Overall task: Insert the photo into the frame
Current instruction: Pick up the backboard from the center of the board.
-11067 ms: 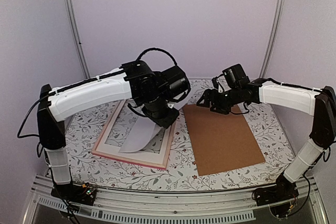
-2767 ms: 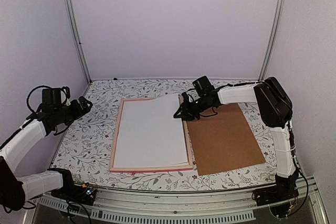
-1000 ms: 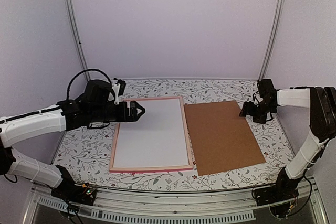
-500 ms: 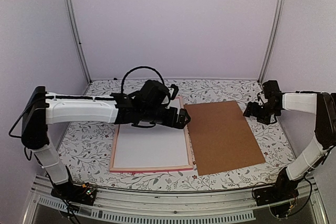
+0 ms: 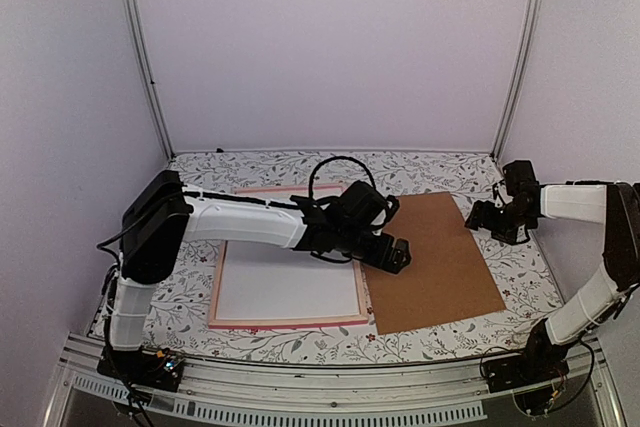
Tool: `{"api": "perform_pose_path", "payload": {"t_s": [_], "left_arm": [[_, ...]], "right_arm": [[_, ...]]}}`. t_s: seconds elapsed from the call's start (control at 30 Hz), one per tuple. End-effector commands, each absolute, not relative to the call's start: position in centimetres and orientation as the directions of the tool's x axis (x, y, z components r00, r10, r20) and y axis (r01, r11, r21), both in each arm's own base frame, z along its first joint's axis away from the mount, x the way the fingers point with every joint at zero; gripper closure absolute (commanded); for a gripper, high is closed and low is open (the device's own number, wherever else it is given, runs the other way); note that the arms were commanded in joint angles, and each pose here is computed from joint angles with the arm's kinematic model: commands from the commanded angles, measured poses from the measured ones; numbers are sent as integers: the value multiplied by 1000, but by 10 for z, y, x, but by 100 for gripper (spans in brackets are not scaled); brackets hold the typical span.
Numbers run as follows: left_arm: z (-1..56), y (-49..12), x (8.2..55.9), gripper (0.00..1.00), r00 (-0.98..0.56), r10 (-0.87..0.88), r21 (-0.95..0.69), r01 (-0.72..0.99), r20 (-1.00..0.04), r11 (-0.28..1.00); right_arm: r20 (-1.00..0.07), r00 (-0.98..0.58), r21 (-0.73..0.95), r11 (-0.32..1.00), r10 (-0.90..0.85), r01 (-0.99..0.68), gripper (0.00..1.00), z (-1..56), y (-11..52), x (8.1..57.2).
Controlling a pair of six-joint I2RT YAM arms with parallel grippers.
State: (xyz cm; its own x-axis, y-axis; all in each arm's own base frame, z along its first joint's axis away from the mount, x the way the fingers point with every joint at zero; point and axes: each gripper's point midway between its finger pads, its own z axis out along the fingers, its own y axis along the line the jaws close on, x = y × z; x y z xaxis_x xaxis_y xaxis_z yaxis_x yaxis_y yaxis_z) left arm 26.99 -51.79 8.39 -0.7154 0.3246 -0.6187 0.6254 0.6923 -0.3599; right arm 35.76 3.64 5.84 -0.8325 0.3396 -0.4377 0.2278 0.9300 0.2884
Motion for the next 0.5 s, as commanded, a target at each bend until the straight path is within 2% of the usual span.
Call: {"api": "perform_pose_path", "payload": {"t_s": [0.0, 0.47], "left_arm": [[63, -530, 255, 0, -724, 383, -361, 643, -573, 676], [19, -488, 259, 1, -762, 398, -230, 568, -511, 791]], "right_arm": [[-440, -834, 296, 930, 334, 217, 13, 53, 36, 357], [-417, -841, 337, 918, 346, 210, 13, 49, 44, 351]]}}
